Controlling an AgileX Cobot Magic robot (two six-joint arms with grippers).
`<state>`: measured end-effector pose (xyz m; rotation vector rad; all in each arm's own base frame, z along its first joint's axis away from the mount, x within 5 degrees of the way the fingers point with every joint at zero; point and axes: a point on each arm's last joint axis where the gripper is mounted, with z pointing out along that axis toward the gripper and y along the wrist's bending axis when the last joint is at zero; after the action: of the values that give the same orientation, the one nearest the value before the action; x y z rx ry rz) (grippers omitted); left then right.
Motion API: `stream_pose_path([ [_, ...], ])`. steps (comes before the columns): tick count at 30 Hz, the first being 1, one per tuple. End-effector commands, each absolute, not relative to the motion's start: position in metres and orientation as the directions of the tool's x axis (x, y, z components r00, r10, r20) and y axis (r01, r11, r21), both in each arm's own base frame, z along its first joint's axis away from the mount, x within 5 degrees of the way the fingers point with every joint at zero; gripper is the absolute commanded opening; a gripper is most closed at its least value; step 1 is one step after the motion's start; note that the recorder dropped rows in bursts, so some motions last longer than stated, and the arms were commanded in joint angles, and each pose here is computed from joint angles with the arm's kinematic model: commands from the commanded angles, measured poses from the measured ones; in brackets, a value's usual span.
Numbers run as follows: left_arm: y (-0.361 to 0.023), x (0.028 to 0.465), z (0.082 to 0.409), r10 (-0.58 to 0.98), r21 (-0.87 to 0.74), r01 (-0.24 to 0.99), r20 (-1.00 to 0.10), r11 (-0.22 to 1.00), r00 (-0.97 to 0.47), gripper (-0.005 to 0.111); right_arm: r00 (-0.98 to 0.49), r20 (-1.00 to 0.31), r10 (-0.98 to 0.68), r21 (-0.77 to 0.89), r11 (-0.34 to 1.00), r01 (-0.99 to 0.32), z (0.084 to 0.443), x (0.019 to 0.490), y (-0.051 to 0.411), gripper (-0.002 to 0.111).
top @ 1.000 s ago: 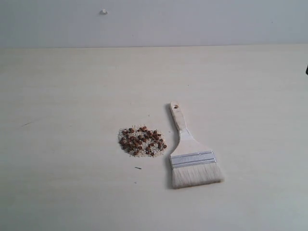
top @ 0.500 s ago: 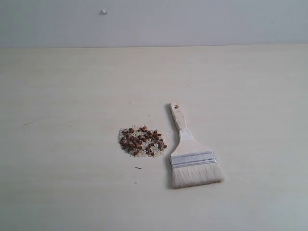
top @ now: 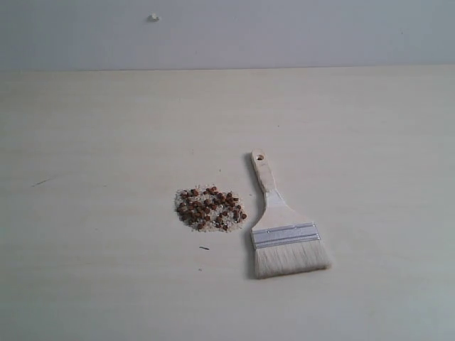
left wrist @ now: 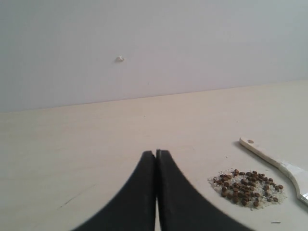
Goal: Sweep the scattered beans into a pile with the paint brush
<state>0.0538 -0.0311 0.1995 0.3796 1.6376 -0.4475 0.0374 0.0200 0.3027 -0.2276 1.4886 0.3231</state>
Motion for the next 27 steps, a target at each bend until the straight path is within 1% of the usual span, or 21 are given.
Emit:
stream_pose_path([
  [1,-0.031,0.054,0.200,-0.026,-0.079,0.491,-0.993,0.867,-0.114,0.000,0.048,-0.997,0.058,0.038,0.940,-0.338,0.296,0.040,0.020,0.000],
  [5,-0.031,0.054,0.200,-0.026,-0.079,0.491,-0.993,0.867,-0.114,0.000,0.039,-0.999,-0.009,-0.020,0.962,-0.274,0.273,0.047,0.015,0.000],
  [8,-0.031,0.054,0.200,-0.026,-0.079,0.491,-0.993,0.867,-0.114,0.000,0.008,-1.000,-0.009,-0.010,0.973,-0.231,0.251,0.052,0.012,0.000],
  [14,-0.031,0.054,0.200,-0.026,-0.079,0.491,-0.993,0.867,-0.114,0.000,-0.096,-0.995,-0.039,-0.017,0.976,-0.219,0.208,0.055,0.012,0.000],
  [16,-0.031,0.054,0.200,-0.026,-0.079,0.491,-0.993,0.867,-0.114,0.000,-0.112,-0.991,-0.078,-0.053,0.975,-0.216,0.194,0.055,0.011,0.000],
  [17,-0.031,0.054,0.200,-0.026,-0.079,0.491,-0.993,0.867,-0.114,0.000,-0.109,-0.990,-0.090,-0.065,0.974,-0.215,0.194,0.055,0.011,0.000],
  [20,-0.031,0.054,0.200,-0.026,-0.079,0.491,-0.993,0.867,-0.114,0.000,-0.167,-0.981,-0.100,-0.063,0.975,-0.212,0.189,0.054,0.010,0.000],
  [27,-0.031,0.054,0.200,-0.026,-0.079,0.491,-0.993,0.867,-0.114,0.000,-0.168,-0.981,-0.095,-0.058,0.976,-0.212,0.189,0.054,0.010,0.000],
])
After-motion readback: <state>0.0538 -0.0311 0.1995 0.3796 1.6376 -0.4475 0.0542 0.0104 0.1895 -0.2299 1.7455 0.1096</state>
